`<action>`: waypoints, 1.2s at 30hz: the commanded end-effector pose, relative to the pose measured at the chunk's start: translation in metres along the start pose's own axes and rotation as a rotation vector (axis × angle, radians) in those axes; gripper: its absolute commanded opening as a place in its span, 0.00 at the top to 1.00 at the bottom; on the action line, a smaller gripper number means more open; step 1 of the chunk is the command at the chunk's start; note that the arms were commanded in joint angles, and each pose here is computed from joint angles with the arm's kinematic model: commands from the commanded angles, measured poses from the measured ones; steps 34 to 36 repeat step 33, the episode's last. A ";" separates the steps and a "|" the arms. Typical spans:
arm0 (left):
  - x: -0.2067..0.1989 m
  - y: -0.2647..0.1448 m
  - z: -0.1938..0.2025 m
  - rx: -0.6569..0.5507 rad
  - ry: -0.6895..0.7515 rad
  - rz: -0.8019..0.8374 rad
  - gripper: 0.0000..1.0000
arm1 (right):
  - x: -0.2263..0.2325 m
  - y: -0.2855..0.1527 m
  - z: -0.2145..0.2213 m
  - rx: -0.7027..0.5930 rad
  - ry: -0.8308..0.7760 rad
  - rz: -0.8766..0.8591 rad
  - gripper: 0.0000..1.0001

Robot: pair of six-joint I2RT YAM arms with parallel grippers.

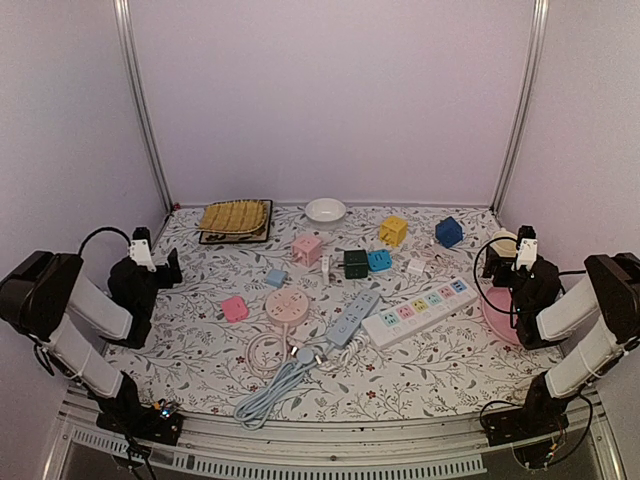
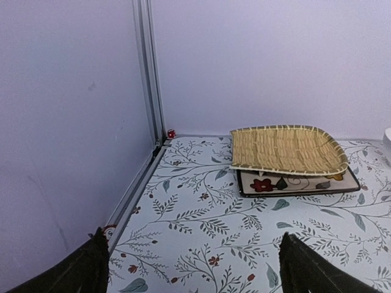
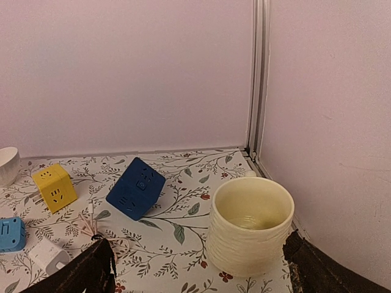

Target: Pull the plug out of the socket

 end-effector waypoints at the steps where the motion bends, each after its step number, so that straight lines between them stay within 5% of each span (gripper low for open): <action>1: -0.005 0.005 -0.020 -0.078 -0.009 0.040 0.03 | -0.003 0.004 -0.009 -0.033 0.014 0.014 0.01; 36: -0.004 0.005 -0.019 -0.075 -0.011 0.033 0.03 | -0.003 0.004 -0.008 -0.033 0.014 0.014 0.01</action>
Point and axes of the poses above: each gripper's point midway between its finger pads, its own y axis out along the fingers, its own x axis along the line the jaws close on, z = x × y, the point moved 1 cm from there along -y, back along the fingers
